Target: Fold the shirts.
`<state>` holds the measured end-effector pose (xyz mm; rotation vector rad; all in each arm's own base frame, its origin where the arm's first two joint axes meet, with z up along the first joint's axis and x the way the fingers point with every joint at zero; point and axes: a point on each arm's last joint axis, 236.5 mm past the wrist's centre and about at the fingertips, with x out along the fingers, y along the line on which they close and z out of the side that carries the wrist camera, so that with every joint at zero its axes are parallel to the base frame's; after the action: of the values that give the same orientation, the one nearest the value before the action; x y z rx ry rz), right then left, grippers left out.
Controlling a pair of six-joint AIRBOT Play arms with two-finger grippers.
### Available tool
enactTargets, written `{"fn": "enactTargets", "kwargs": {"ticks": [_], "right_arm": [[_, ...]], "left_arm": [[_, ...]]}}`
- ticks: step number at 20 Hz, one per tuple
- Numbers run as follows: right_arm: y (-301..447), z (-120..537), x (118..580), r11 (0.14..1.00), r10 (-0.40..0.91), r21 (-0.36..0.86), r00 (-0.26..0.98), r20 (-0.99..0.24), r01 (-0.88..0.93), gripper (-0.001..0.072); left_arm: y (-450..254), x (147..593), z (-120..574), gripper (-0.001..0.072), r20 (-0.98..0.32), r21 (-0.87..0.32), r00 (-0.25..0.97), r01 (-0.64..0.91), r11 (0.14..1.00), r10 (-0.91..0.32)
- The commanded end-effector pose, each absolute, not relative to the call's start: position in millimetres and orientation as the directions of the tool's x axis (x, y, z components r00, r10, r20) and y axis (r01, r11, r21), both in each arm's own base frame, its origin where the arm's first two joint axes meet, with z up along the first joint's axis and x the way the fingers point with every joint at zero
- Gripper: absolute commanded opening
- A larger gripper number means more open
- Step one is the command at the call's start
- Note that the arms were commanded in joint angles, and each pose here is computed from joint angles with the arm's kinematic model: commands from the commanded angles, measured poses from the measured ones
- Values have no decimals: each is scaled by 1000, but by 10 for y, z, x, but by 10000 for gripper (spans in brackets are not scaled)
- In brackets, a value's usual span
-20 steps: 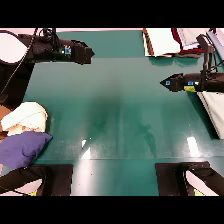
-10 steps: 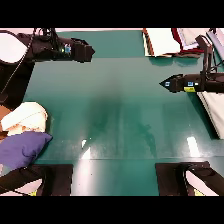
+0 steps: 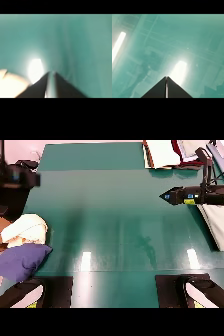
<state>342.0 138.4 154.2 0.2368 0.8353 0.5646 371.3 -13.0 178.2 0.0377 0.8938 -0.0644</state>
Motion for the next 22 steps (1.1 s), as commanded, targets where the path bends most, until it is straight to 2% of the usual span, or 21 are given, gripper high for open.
{"fn": "enactTargets", "kwargs": {"ticks": [1, 5, 11, 12, 13, 14, 15, 17, 18, 20, 22], "right_arm": [[1385, 1541, 3422, 829, 559, 413, 536, -632, -378, 21], [1388, 1541, 3417, 828, 561, 413, 534, -633, -379, 21], [1391, 1537, 3413, 827, 561, 414, 532, -634, -380, 21], [1391, 1537, 3413, 827, 561, 414, 532, -634, -380, 21], [1390, 1539, 3417, 828, 561, 413, 533, -633, -379, 21], [1386, 1547, 3428, 829, 559, 412, 539, -630, -379, 21], [1384, 1562, 3428, 829, 559, 410, 543, -627, -380, 21], [1360, 1701, 3462, 836, 549, 394, 590, -591, -383, 21], [1348, 1839, 3490, 838, 545, 385, 628, -556, -387, 21], [1312, 2216, 3532, 845, 532, 349, 699, -477, -405, 21], [1299, 2634, 3544, 847, 528, 310, 748, -403, -431, 20]], "left_arm": [[661, 3290, 922, 684, -894, 78, 431, -124, 989, 124], [836, 3216, 113, 667, -901, 78, 410, -167, 983, 141], [847, 3146, -357, 664, -931, 78, 338, -177, 981, 135], [848, 3143, -337, 479, -932, 71, 335, -197, 978, 135], [855, 3165, -277, 232, -931, 71, 338, -201, 977, 137], [867, 3220, -169, 71, -925, 71, 352, -202, 977, 140], [884, 3285, -13, 25, -918, 72, 368, -205, 976, 145], [882, 3490, 523, 24, -883, 58, 446, -204, 977, 145], [817, 3618, 935, 23, -839, 29, 529, -184, 982, 124], [545, 3801, 1824, 23, -710, -65, 704, -109, 992, 31], [114, 3771, 2712, 22, -557, -130, 823, 48, 990, -113]]}}
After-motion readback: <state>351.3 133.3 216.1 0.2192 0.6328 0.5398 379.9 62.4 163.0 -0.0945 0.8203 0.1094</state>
